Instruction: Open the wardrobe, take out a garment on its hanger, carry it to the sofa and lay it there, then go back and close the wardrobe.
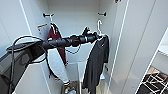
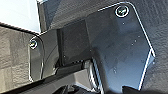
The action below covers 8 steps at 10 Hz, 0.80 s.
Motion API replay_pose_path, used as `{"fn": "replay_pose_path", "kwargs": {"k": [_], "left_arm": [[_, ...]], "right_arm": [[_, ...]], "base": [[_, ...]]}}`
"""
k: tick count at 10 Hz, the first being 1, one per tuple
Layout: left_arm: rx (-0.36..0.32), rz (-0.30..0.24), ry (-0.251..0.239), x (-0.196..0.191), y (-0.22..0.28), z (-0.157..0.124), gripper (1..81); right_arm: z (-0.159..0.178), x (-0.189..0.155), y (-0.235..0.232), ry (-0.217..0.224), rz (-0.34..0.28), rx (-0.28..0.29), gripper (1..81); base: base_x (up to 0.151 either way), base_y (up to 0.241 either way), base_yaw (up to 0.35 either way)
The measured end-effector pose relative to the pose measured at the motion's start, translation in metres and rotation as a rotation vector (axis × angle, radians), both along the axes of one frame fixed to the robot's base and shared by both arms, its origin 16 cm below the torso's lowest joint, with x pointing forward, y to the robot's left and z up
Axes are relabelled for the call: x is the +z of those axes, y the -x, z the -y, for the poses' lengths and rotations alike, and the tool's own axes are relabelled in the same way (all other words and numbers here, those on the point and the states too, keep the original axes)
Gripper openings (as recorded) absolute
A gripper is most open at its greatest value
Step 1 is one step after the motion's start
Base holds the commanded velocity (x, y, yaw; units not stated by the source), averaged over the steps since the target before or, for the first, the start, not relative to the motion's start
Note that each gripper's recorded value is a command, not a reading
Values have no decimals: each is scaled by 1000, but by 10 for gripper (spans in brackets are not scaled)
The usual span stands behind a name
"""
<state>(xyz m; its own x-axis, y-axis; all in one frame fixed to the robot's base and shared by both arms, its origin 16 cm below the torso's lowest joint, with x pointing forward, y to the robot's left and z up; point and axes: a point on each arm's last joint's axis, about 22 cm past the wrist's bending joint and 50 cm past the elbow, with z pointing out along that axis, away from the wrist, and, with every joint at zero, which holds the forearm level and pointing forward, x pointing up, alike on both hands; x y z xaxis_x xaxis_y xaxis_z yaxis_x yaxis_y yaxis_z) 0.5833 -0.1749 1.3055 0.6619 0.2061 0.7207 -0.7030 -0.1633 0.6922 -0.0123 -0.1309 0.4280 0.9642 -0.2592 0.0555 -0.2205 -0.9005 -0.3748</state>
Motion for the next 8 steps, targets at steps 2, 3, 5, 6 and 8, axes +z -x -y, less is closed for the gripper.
{"fn": "replay_pose_path", "kwargs": {"k": [2, 3, 5, 6, 8], "left_arm": [[-3, -23, -5, -22, 0, -4, 10], [-3, -25, -10, -30, 0, -4, 10], [-8, -34, -16, -43, 2, 2, 10], [-14, -39, -14, -48, 4, 6, 10], [-20, -41, -13, -49, 6, 9, 10]], "right_arm": [[0, 0, 0, 0, 0, 1, 811], [0, 0, 0, 0, 0, 0, 811], [0, 0, 0, 0, 0, 0, 811], [0, 0, 0, 0, 0, 0, 811], [0, 0, 0, 0, 0, 0, 811]], "base": [[0, 0, 0], [0, 0, 0], [0, 0, 0], [0, 0, 0], [0, 0, 0]]}}
